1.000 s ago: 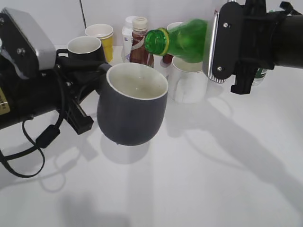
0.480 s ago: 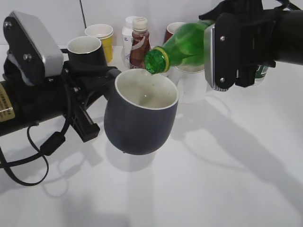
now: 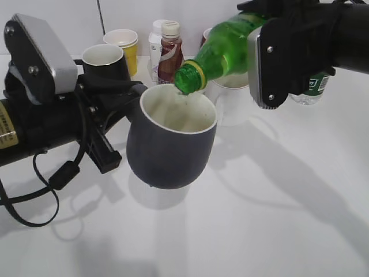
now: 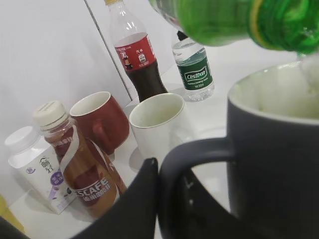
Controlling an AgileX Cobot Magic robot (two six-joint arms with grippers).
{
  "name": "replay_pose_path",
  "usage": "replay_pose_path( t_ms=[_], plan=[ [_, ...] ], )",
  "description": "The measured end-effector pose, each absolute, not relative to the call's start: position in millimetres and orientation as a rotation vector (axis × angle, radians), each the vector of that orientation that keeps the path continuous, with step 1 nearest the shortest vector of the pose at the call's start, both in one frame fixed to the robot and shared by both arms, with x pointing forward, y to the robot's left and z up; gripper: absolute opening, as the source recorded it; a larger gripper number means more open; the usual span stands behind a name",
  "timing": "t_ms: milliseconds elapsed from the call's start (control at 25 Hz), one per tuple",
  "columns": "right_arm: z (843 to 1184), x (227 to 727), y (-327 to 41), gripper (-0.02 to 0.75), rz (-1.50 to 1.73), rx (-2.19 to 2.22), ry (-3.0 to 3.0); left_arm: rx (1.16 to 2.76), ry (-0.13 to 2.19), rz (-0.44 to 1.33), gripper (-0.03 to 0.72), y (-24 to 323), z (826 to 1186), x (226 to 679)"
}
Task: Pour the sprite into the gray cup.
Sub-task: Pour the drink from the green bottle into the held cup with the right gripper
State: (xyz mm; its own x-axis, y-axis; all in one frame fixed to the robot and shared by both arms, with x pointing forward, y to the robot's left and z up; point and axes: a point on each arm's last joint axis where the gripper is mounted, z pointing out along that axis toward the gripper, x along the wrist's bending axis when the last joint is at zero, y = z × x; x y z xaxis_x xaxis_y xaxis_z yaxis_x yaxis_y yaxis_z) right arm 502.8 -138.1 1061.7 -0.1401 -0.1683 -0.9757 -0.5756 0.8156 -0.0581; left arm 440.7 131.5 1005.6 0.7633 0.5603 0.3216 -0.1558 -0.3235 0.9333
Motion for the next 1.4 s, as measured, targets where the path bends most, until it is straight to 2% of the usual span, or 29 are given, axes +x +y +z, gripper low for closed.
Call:
replay_pose_path(
  t_ms=[1000,1400],
  plan=[
    [1063.6,503.2,-138.0,0.414,0.364,-0.608,1.669,1.769,0.315,0.746,0.057,131.6,1005.2,440.7],
    [1059.1,503.7,-140.8,0.414,0.423,-0.493,1.773,1.766,0.319,0.746,0.057,131.7,1005.3,440.9]
  ],
)
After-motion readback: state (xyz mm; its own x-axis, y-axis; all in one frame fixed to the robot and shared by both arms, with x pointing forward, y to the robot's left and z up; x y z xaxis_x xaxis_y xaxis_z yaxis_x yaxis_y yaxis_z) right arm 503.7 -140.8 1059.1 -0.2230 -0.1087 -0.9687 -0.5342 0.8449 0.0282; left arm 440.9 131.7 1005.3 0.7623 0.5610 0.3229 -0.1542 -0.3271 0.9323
